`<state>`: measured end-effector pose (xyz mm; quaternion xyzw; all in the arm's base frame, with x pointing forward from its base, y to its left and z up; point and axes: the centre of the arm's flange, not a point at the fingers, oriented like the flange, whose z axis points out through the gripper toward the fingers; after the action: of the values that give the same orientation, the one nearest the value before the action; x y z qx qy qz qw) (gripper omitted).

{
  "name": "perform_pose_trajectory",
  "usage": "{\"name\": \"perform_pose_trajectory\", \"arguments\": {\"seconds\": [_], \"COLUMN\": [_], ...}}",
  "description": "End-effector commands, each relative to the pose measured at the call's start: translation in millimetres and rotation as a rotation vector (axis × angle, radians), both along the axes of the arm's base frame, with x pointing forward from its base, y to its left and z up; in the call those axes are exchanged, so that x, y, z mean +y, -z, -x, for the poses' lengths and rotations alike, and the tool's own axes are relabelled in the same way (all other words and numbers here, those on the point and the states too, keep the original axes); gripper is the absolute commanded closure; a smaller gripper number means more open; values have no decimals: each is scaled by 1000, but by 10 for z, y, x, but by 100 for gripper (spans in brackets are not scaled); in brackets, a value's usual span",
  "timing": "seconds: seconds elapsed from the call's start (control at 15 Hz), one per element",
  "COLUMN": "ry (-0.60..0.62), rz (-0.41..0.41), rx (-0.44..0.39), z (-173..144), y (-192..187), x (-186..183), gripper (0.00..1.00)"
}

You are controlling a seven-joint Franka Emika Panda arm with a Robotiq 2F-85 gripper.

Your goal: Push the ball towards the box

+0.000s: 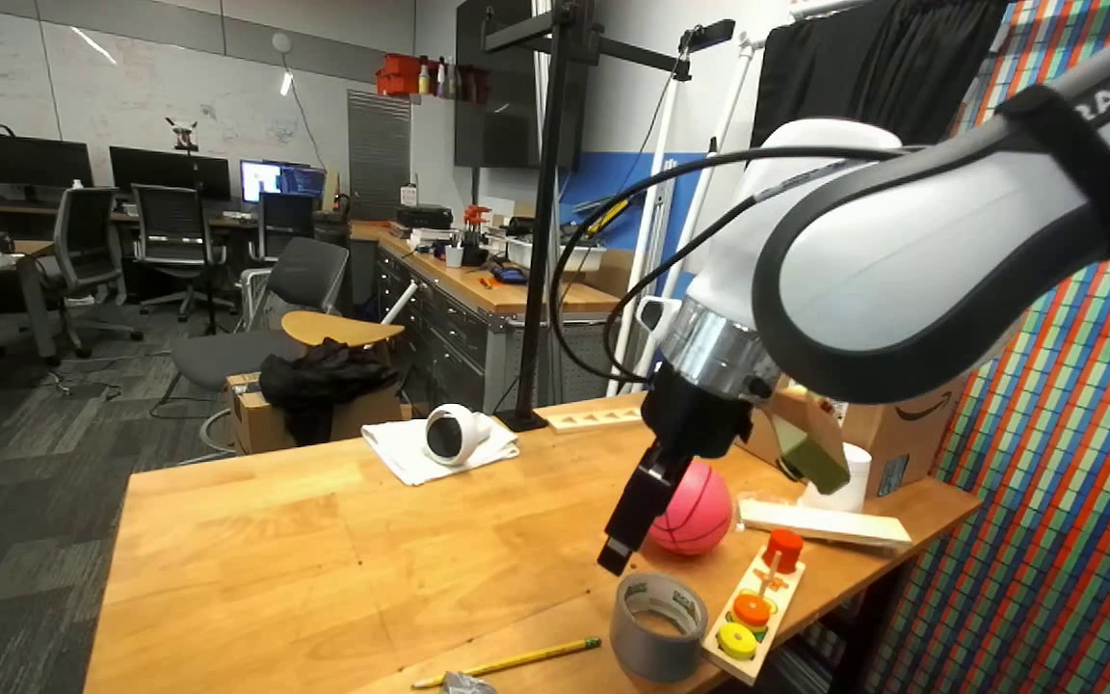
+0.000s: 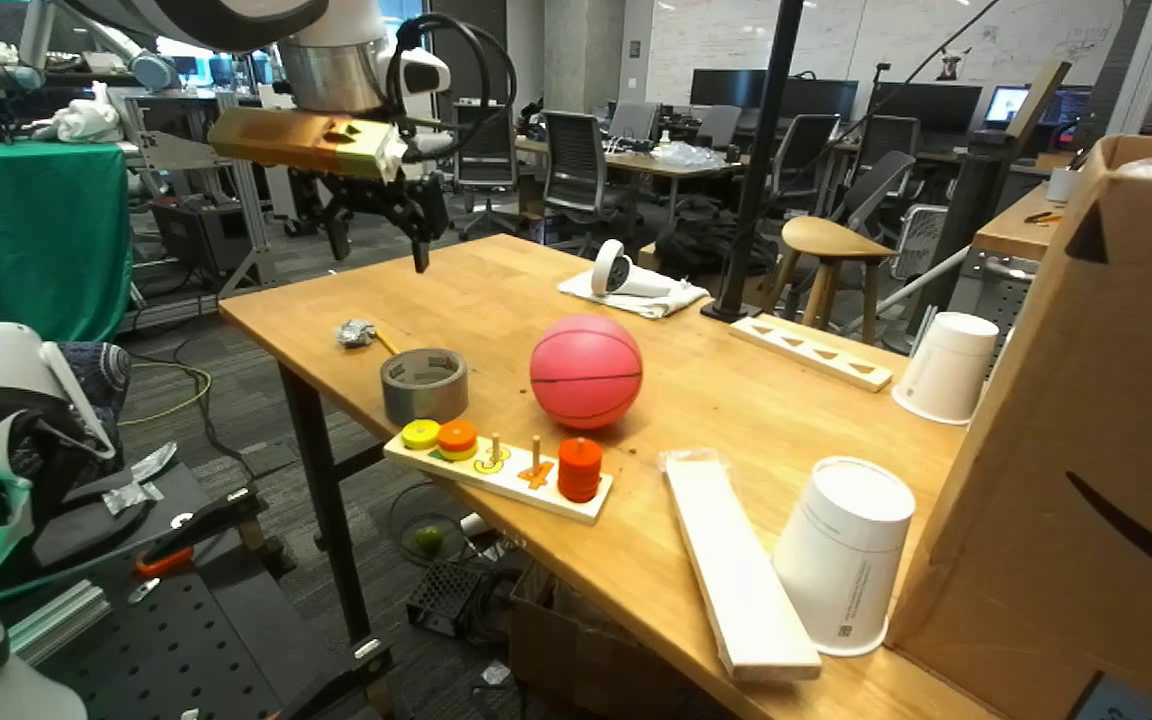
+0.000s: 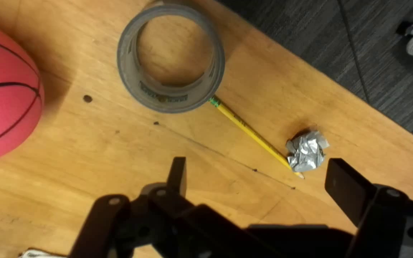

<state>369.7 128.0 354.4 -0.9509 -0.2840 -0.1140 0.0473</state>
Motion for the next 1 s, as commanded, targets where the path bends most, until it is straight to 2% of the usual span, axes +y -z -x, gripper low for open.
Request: {"name": "perform_pose_trajectory", "arguments": {"seconds": [0.0,0.27,0.47,0.6,0.8,0.93], "ry": [33,83,77,30,59,121], "rz": [49,122,165,161,226,271], "rx": [130,267,318,237,76,0], "z": [-131,-247,-425,-602,-897,-1052], "y": [368,695,764,670,208,-83], "x": [110,-21,-173,-266,-546,-809], "gripper": [0,0,0,0,0,0]}}
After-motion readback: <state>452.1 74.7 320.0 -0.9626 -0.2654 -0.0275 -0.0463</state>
